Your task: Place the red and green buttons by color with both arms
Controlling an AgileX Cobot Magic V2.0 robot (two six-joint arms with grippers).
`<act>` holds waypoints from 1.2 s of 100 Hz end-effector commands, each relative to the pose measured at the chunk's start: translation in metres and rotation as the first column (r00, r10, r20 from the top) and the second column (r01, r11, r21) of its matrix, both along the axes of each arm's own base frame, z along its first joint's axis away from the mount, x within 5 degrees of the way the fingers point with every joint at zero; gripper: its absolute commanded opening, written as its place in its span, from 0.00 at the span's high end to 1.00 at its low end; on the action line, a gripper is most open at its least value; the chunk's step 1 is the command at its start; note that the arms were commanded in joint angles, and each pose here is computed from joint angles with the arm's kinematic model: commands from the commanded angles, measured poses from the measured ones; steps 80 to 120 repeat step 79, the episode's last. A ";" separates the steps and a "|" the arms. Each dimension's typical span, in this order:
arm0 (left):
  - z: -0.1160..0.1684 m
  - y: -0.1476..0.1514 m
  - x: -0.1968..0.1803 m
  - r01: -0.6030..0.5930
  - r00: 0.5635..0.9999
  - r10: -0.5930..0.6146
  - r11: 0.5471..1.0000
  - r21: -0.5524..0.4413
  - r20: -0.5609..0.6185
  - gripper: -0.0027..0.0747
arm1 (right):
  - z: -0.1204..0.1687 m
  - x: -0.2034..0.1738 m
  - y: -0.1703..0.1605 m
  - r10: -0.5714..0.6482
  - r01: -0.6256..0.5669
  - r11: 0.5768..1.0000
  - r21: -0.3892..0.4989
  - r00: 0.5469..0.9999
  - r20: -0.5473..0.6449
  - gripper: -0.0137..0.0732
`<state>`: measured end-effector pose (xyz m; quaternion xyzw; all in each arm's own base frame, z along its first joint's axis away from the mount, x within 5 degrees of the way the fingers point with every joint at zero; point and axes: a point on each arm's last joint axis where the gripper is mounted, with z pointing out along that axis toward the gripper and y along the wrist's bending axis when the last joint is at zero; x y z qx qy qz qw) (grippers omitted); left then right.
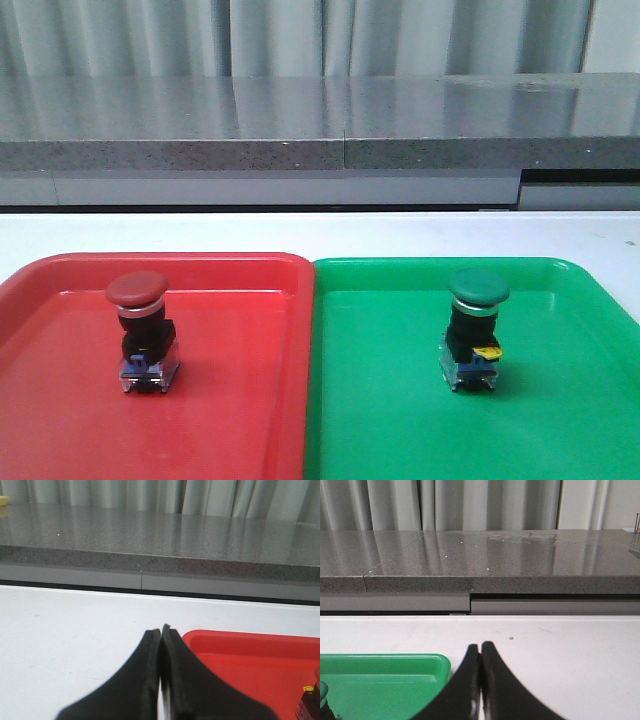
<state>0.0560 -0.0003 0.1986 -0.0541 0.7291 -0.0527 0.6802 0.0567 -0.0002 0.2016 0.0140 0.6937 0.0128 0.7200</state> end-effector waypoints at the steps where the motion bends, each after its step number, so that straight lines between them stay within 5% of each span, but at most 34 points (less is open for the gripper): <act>1: 0.004 0.000 -0.002 -0.004 0.995 0.005 1.000 -0.009 0.095 0.99 | 0.012 -0.003 0.000 0.000 0.001 1.000 -0.006 0.995 0.096 0.92; 120: 0.004 0.000 -0.002 -0.004 0.995 0.005 1.000 -0.009 0.095 0.99 | 0.012 -0.003 0.000 0.000 0.001 1.000 -0.006 0.996 0.094 0.92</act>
